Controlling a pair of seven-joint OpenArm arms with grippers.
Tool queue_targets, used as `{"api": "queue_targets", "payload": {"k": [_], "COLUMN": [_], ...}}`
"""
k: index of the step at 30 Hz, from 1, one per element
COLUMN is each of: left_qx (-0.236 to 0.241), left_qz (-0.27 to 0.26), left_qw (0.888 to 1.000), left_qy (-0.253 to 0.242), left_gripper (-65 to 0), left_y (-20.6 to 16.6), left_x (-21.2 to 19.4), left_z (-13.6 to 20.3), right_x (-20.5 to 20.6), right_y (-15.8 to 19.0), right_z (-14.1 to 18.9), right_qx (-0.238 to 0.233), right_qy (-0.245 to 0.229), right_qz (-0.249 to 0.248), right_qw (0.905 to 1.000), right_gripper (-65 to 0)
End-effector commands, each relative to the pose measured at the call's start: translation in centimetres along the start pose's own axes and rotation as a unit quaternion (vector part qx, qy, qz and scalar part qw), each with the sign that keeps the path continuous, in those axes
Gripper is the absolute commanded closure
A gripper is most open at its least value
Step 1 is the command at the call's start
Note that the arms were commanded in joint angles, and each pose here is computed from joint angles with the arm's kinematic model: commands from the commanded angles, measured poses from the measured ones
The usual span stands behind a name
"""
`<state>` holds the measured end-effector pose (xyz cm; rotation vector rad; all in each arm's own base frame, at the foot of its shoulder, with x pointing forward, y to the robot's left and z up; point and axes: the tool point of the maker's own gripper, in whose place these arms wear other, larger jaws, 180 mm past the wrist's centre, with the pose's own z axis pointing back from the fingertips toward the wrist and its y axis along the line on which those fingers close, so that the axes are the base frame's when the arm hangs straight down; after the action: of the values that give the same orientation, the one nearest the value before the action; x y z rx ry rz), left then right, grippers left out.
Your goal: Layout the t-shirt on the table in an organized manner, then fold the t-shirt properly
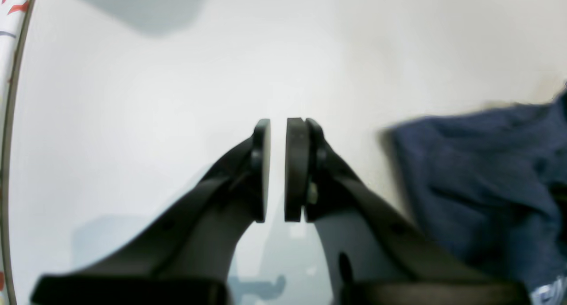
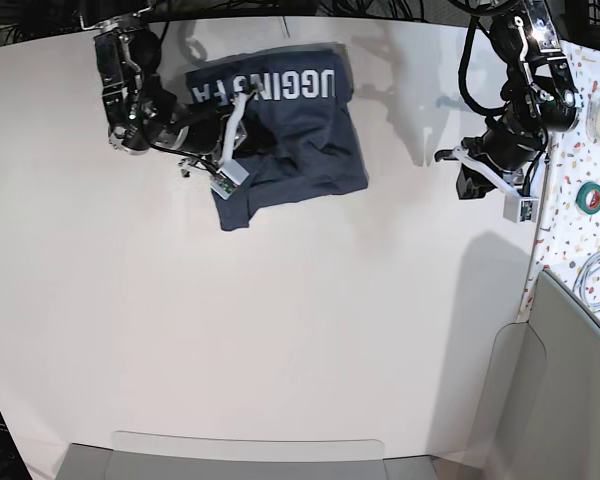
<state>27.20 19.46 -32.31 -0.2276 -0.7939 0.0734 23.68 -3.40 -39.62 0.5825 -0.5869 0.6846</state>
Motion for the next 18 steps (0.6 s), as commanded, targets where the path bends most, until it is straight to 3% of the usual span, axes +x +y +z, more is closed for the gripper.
{"api": "queue_targets", "payload": {"k": [1,7,9,14,18], "left_qx": [-0.003,-0.003,-0.005,-0.011,-0.013], "left_qz": [-0.007,-0.005,-0.005,-0.001,0.001], "left_qw": [1.0,1.0,1.0,1.0,1.0], "left_qy": [-0.019,-0.018,-0.018,-0.016,-0.015], "left_gripper": [-6.5,-6.5,-6.5,-6.5,-6.5], "left_y": [-0.2,-0.2,-0.3,-0.8,-0.9], "left_x": [1.1,1.0,1.0,0.8,0.7], "left_z": [0.4,0.4,0.3,0.2,0.1], "right_x": [-3.2,-8.1,-9.2,-12.9,-15.8], "right_y": [-2.9,-8.9,-11.0,-15.5,-18.3], "right_z": [1.6,8.2,10.5,15.0,18.0], "right_qx": [-0.05,-0.118,-0.148,-0.224,-0.271], "right_qy": [0.077,0.179,0.214,0.317,0.397], "right_qz": [0.021,0.061,0.081,0.114,0.133], "right_qw": [0.9956,0.9749,0.9621,0.9144,0.8666], "right_gripper": [0.0,0.0,0.0,0.0,0.0]}}
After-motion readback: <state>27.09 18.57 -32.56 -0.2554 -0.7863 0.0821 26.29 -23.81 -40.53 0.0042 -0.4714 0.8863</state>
